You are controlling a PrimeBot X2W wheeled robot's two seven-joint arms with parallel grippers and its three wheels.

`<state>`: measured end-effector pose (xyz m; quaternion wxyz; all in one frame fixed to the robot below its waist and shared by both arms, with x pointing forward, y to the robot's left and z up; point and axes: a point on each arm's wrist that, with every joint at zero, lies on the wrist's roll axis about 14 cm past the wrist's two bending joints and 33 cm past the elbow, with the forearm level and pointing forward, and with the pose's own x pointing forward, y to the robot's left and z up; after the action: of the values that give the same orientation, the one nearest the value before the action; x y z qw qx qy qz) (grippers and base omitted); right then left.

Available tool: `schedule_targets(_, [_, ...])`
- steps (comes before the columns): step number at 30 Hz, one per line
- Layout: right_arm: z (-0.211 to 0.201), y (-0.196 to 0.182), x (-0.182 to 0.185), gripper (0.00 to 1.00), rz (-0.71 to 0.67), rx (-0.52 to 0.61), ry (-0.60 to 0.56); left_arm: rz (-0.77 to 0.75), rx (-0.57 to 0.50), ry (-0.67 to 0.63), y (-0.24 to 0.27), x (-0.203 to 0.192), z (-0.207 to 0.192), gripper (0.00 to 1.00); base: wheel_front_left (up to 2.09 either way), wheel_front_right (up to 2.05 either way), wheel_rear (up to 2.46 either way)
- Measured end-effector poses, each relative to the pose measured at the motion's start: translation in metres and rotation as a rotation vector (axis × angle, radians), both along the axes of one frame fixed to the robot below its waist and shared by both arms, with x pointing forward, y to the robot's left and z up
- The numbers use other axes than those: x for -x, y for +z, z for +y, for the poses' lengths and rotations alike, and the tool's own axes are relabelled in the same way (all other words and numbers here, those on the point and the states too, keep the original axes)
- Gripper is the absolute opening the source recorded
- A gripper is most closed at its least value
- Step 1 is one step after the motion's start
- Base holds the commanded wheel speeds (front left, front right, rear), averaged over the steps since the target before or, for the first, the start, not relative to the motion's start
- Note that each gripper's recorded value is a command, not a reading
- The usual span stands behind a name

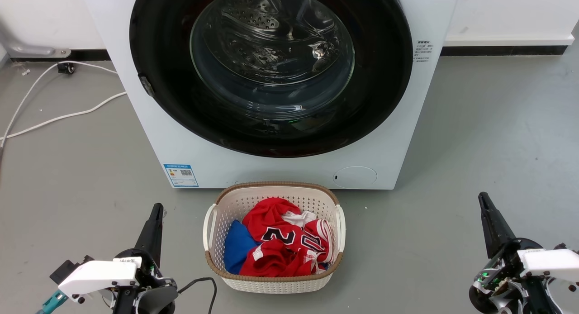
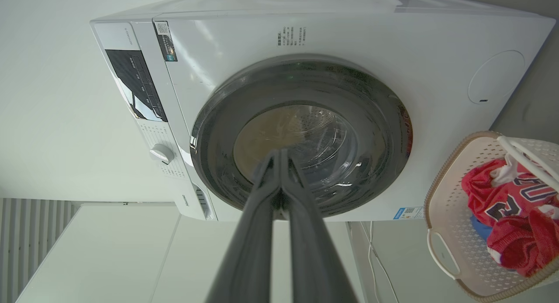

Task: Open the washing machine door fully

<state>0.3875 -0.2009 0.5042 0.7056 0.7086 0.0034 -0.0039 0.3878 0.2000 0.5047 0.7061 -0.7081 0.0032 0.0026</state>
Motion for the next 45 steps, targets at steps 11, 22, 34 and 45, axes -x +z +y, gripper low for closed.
schedule_targets(11, [0.0,0.0,0.0,0.0,0.0,0.0,0.0,0.0,0.0,0.0,0.0,0.0,0.0,0.0,0.0,0.0,0.0])
schedule_targets(22, [0.0,0.0,0.0,0.0,0.0,-0.001,0.001,0.0,0.001,0.0,0.0,0.0,0.0,0.0,0.0,0.0,0.0])
schedule_targets(34, [0.0,-0.031,0.014,1.0,0.092,-0.01,-0.006,0.088,0.01,0.002,-0.029,0.013,-0.002,1.0,0.0,0.0,0.0])
schedule_targets(45, [-0.002,-0.026,0.013,1.0,0.084,0.151,-0.022,0.08,-0.145,0.037,-0.021,0.012,0.006,1.0,0.0,0.0,0.0])
